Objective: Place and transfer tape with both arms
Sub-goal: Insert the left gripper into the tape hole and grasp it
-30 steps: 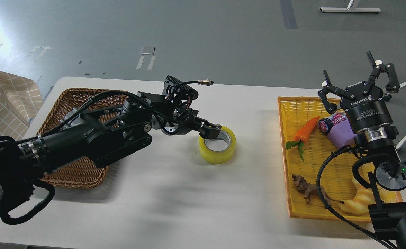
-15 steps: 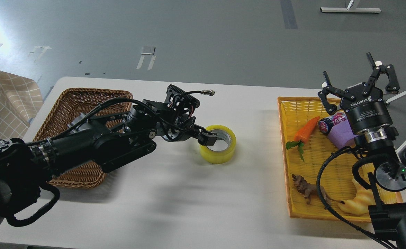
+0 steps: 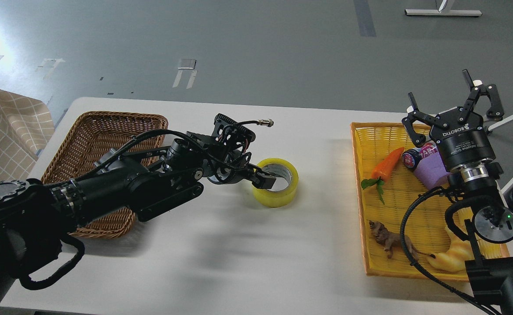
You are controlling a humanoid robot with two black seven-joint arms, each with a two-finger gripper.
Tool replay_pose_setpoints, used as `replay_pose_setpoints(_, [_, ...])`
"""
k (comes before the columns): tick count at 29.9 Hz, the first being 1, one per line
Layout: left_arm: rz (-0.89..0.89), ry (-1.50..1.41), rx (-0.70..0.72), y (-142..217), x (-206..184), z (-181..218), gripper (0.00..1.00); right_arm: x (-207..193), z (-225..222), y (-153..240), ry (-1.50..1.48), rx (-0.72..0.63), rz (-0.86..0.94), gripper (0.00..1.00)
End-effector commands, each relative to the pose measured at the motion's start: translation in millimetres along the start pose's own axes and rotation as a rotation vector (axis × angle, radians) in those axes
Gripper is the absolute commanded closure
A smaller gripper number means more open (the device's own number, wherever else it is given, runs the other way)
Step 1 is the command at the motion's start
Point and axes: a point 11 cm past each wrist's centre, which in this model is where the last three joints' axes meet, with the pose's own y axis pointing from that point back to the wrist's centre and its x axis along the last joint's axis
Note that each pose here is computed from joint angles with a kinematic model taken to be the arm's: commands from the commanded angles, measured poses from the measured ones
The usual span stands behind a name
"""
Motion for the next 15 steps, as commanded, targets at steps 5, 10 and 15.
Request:
replay_pose_setpoints(5, [-0.005, 0.005, 0.016, -2, -1, -1, 0.16, 2, 1, 1, -0.001, -0.002, 0.007, 0.00])
replay_pose_setpoints(10, [-0.015, 0.021, 0.040, -5, -4, -9, 0.27, 2, 1, 1, -0.001, -0.002, 0.007, 0.00])
replay_pose_setpoints(15, [-0.018, 0.020, 0.032, -7, -5, -4, 0.44, 3, 1, 1, -0.001, -0.002, 0.008, 0.00])
